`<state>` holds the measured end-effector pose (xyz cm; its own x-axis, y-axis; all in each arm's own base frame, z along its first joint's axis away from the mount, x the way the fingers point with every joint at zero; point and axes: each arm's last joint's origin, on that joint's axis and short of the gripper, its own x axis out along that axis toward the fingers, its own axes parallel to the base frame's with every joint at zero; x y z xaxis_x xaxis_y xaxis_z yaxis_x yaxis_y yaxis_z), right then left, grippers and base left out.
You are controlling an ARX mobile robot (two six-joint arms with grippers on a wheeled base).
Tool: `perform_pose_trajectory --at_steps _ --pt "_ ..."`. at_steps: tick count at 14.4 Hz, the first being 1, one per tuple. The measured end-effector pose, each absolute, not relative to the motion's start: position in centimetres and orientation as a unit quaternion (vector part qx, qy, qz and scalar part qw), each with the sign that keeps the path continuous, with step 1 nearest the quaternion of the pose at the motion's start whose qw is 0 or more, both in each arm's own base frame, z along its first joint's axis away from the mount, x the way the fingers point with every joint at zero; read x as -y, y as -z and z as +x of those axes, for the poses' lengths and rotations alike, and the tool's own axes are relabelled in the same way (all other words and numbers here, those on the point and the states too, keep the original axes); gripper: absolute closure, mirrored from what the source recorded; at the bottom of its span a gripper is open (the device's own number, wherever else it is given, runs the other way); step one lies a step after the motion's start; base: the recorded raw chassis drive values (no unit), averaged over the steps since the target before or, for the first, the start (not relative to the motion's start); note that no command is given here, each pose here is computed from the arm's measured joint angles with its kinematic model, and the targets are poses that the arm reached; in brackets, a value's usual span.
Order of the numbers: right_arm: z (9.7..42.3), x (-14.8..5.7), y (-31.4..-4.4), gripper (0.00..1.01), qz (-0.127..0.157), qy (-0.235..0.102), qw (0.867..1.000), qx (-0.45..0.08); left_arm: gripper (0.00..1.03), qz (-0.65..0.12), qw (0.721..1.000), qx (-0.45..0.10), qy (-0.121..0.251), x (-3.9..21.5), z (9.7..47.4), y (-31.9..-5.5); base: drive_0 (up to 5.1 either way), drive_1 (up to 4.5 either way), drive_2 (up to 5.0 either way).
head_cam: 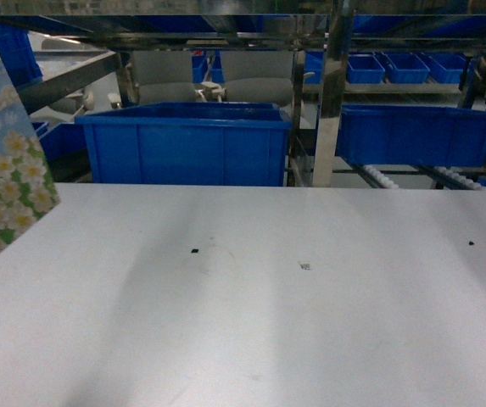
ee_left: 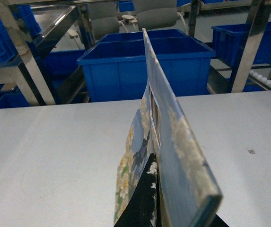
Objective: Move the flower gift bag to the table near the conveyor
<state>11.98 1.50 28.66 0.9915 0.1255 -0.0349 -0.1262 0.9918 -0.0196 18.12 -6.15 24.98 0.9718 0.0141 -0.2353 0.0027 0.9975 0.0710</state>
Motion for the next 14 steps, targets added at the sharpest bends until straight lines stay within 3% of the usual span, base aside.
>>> perform_pose_trajectory --at_steps 9,14 --pt "11.98 -1.49 -28.68 0.99 -0.011 -0.062 0.998 -0.015 1.01 0.035 0.992 -0.119 0.001 6.23 18.12 -24.97 0.0 4.28 -4.3" --pt "12.1 -1.51 -28.6 0.99 -0.011 -0.062 0.998 -0.019 1.01 0.036 0.992 -0.12 0.0 6.21 18.19 -24.91 0.0 0.24 -0.2"
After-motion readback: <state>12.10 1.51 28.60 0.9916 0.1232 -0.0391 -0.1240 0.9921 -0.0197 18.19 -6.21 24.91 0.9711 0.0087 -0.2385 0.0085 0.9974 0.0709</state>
